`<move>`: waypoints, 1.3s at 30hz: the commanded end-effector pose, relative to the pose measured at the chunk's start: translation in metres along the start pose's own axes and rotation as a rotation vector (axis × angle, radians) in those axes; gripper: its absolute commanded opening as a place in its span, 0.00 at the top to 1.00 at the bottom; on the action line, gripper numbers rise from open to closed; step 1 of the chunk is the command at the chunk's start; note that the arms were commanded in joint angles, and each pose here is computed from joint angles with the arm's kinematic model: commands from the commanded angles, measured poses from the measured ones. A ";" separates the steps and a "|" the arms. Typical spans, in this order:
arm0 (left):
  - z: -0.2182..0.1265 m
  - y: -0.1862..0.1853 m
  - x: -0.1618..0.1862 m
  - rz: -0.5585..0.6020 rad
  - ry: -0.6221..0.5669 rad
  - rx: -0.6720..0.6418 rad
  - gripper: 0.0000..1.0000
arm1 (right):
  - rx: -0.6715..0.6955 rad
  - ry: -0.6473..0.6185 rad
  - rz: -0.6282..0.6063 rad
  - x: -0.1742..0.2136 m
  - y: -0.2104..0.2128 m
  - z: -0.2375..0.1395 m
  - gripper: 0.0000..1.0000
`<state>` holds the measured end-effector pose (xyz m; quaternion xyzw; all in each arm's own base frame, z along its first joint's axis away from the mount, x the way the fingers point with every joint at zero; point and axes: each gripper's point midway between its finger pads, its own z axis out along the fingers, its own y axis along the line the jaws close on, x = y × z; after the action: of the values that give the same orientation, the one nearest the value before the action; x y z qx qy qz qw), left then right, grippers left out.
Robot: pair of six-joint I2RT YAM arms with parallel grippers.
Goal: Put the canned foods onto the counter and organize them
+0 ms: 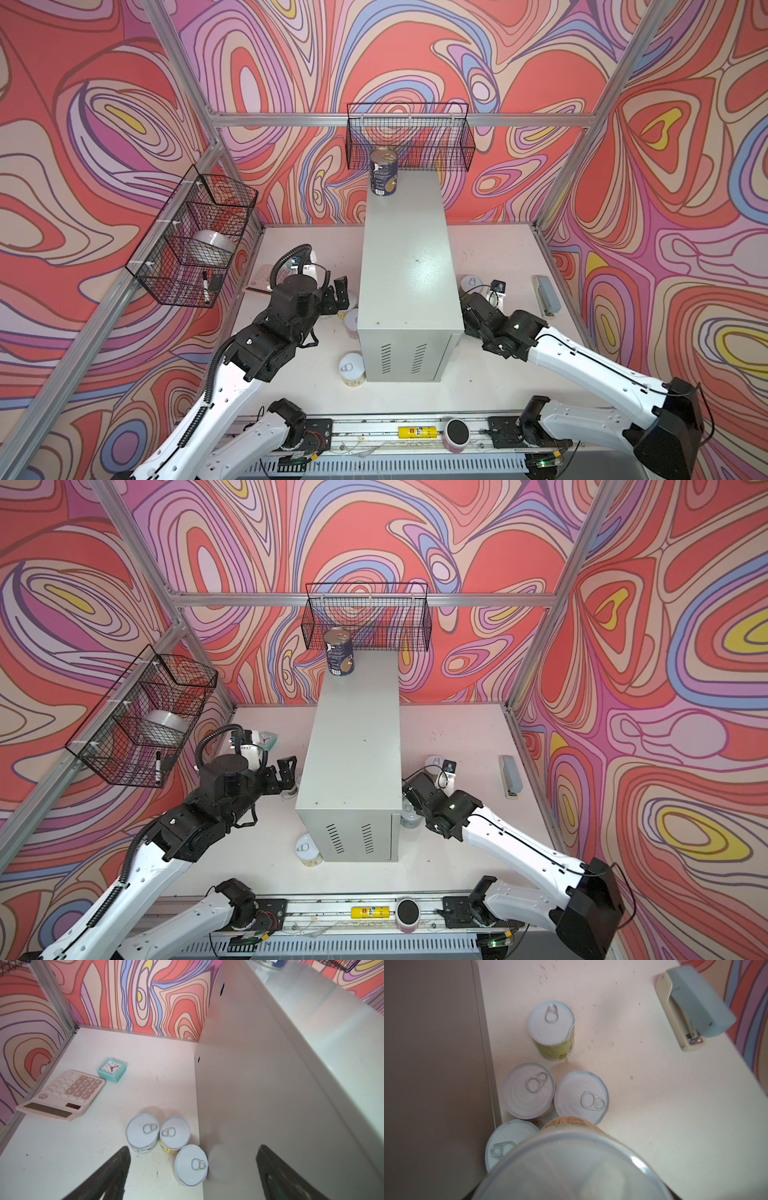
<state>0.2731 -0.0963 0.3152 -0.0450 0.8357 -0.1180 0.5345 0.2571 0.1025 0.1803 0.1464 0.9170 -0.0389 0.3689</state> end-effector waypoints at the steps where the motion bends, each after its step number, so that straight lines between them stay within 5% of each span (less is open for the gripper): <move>1: -0.009 0.004 -0.017 0.014 -0.046 -0.022 0.05 | 0.045 -0.135 -0.080 -0.051 0.000 -0.031 1.00; 19: -0.014 -0.010 -0.022 -0.007 -0.038 0.054 0.07 | -0.009 -0.406 -0.119 -0.178 0.008 -0.136 1.00; 39: 0.020 -0.034 0.007 -0.046 0.097 0.125 0.09 | -0.332 -0.444 -0.333 -0.246 0.128 -0.178 1.00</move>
<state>0.2831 -0.1300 0.3049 -0.0205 0.8541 -0.1756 0.4891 0.3439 0.1855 0.4600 -0.0657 0.8370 -0.0148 0.5430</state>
